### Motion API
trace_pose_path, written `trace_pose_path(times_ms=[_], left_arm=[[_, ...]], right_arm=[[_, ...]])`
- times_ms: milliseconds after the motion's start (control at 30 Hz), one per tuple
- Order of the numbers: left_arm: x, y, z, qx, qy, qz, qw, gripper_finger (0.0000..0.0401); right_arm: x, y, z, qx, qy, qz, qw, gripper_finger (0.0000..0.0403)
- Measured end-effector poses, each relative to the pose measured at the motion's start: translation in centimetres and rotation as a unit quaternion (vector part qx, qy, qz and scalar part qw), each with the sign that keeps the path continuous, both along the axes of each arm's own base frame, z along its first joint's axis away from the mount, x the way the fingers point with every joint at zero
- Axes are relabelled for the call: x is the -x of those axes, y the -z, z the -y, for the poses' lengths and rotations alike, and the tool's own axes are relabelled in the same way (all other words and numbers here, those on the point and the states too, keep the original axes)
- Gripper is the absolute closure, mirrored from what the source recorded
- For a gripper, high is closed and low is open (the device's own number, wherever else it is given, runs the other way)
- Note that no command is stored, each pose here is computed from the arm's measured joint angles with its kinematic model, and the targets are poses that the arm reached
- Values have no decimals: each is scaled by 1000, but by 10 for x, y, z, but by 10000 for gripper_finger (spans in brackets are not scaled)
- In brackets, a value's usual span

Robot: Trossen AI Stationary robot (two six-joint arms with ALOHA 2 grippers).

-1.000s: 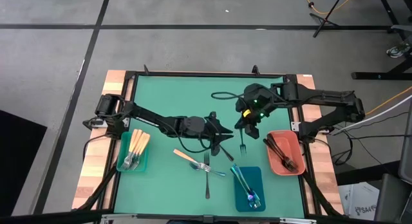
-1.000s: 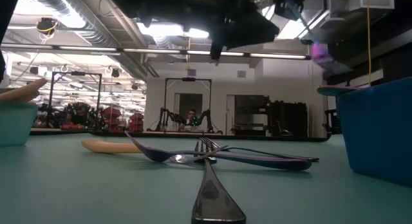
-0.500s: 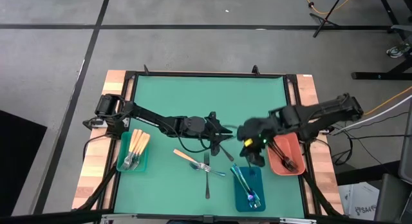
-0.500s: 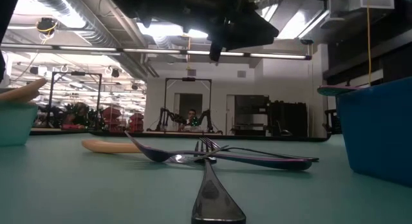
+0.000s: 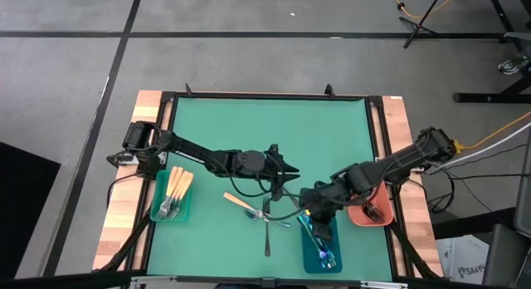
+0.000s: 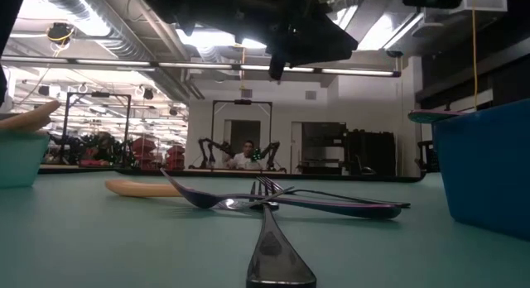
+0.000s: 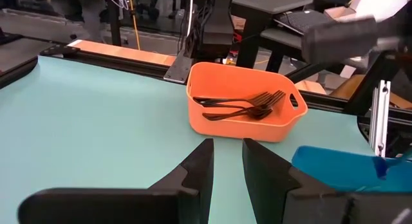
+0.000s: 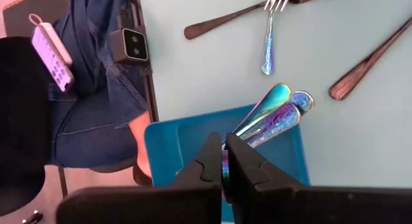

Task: Sort silverware by color (type)
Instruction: Put the blue fork into the blue bin

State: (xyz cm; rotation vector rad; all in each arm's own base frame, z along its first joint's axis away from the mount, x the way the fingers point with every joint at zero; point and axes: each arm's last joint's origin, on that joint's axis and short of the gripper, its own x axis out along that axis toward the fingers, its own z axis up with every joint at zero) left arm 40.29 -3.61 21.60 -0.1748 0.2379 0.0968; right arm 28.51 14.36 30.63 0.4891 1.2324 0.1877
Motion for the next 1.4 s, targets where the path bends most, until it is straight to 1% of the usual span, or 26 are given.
trace_pose_path(times_ms=[367, 700, 1000, 1133, 1400], left_arm=[[0, 0, 0, 1, 3, -2, 1000, 325], [0, 0, 0, 1, 4, -2, 1000, 325], [0, 1, 0, 1, 4, -2, 1000, 325], [0, 1, 0, 0, 3, -3, 1000, 325], [0, 1, 0, 0, 4, -3, 1000, 325]], right_arm=[[-16, 29, -8, -2, 18, -63, 998, 403], [-26, 54, -16, -24, 20, -122, 992, 403], [-27, 55, -15, -19, 23, -120, 992, 403], [-27, 55, -14, -3, 29, -111, 993, 403], [-26, 56, -13, 6, 32, -117, 993, 402]])
